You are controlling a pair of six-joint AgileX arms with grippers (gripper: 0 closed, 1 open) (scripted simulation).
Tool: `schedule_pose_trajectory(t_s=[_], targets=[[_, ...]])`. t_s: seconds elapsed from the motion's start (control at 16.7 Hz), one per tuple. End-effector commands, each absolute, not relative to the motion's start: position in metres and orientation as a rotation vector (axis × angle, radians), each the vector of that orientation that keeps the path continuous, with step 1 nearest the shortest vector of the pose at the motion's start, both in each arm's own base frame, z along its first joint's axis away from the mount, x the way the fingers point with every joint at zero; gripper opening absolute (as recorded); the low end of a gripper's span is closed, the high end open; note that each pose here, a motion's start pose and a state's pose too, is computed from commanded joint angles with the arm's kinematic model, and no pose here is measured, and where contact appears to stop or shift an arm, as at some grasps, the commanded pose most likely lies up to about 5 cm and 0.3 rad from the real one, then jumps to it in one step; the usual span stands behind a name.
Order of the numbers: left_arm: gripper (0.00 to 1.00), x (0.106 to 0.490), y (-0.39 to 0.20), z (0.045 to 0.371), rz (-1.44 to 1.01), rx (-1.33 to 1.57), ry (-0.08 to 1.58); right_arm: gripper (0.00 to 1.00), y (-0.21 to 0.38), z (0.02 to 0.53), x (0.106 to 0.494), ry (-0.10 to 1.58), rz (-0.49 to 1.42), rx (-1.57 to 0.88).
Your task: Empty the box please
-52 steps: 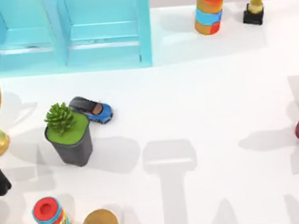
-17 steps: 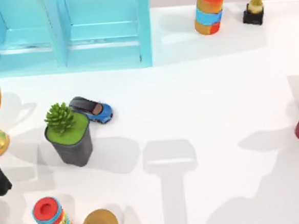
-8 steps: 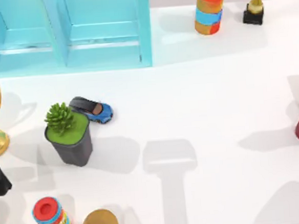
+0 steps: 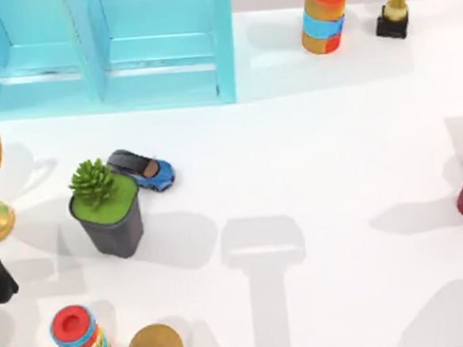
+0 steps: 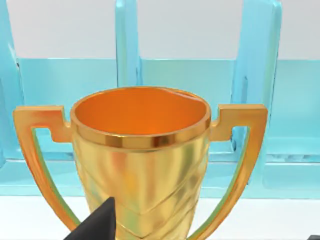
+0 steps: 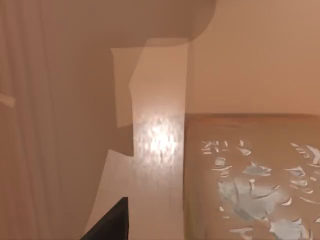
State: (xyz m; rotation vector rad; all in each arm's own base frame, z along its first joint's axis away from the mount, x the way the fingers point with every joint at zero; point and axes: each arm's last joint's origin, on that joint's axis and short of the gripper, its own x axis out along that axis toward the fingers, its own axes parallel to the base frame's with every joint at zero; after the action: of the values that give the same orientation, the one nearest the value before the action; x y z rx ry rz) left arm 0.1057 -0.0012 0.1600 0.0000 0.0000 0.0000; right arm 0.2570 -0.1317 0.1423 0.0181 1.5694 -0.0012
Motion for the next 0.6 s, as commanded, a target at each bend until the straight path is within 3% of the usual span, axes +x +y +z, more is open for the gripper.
schedule_pose_trajectory(t_s=[0.6], targets=[[1.00,0.1057,-0.0012,0.1600,0.000,0.000,0.000,0.02,-0.1317,0.1423,0.2570,1.569,-0.001,0.018]])
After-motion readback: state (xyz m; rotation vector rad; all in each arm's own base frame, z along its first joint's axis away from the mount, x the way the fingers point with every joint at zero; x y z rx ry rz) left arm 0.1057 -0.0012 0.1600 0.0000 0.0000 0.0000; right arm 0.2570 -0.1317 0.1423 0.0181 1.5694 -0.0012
